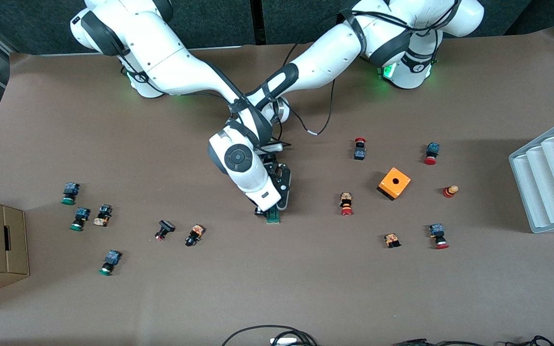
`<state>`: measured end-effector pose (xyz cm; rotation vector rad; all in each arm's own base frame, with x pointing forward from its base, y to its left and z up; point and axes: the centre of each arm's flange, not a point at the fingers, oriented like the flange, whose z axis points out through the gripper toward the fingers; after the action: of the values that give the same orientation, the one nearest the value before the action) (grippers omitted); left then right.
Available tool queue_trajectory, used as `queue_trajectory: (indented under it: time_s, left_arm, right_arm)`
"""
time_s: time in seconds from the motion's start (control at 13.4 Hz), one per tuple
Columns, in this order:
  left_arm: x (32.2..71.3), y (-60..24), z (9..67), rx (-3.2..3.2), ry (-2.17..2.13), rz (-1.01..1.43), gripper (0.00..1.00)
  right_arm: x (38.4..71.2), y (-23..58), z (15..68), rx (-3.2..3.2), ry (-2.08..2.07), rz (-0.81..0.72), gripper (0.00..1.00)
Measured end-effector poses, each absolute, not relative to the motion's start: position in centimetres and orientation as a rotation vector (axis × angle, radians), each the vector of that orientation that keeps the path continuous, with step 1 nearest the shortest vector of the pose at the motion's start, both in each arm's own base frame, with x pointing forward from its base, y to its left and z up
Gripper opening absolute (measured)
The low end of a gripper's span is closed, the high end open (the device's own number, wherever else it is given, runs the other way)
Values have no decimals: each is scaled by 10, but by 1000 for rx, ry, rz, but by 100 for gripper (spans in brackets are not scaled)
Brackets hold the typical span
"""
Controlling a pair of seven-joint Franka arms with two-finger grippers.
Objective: Close load switch with both arms
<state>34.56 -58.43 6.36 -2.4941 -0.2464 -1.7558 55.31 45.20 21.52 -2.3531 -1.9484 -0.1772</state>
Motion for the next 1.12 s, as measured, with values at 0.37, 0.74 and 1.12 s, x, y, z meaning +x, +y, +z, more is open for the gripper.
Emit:
queue_trajectory:
  time_s: [0.37,0.74,1.12]
  left_arm:
    - [346,-584,64,-2494,-247,-1756,51]
    - [346,-584,64,-2494,-247,-1756,51]
    - [346,-584,64,-2494,-247,-1756,51]
  right_arm:
    - [553,452,216,-2353,-1949,-179,67]
    - [556,452,225,-2355,-1947,-201,66]
    - [558,451,229,-2359,-1944,-221,66]
